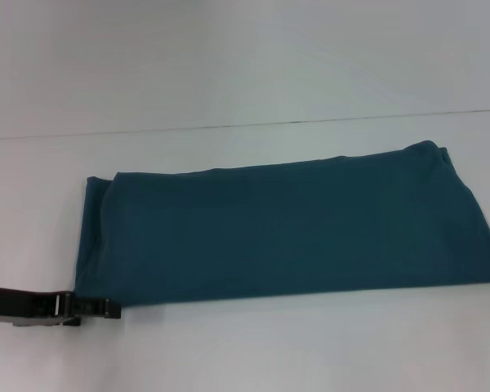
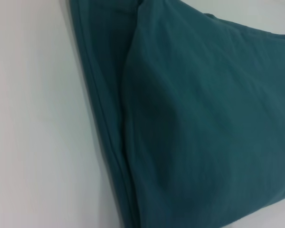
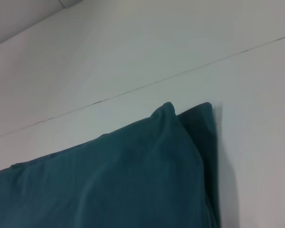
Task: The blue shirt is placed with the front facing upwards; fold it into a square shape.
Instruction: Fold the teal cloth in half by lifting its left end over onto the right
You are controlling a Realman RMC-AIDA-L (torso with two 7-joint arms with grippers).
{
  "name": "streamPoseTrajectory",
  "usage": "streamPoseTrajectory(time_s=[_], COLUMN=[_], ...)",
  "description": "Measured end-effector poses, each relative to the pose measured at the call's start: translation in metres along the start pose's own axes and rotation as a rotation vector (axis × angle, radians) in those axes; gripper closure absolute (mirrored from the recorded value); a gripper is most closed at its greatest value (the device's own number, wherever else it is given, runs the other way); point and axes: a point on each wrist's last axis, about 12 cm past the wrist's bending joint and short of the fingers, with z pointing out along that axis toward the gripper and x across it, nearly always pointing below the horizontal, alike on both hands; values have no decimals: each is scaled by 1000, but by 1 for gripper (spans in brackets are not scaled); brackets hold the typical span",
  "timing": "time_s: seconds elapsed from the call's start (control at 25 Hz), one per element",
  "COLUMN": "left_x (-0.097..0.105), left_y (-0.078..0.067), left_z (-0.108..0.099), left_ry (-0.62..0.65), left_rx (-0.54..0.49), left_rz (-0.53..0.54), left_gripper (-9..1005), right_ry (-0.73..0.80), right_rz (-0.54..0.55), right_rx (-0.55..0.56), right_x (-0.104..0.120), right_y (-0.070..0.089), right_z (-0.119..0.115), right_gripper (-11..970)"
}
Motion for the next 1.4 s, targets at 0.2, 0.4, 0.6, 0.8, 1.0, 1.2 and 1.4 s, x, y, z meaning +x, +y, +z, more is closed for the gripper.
streamPoseTrajectory(time_s=[0.2,0.4,0.6,0.8,1.0,1.2,1.4], left_x=[-3,-9,-15,-21,-20,-11,-4], left_y=[-1,-4,-8,-13,-12,-7,-5], left_z=[2,2,4,3,1,-3,-7], left_ry=[-12,-19,-30,-49,-48,-30,-4], left_rx=[-1,2,1,11,17,17,19], left_rz=[10,26,42,61,61,42,36], left_gripper=[95,95,95,95,96,96,96], right_ry=[0,-3,-3,-3,-2,-4,-6], right_rz=[-2,1,2,5,5,4,1], right_rx=[-1,-2,-1,0,-1,5,7], right_x=[0,0,0,2,2,2,0], right_y=[0,1,0,-1,0,-1,-1], right_z=[0,0,0,-1,0,0,0], right_gripper=[153,153,153,152,152,152,153])
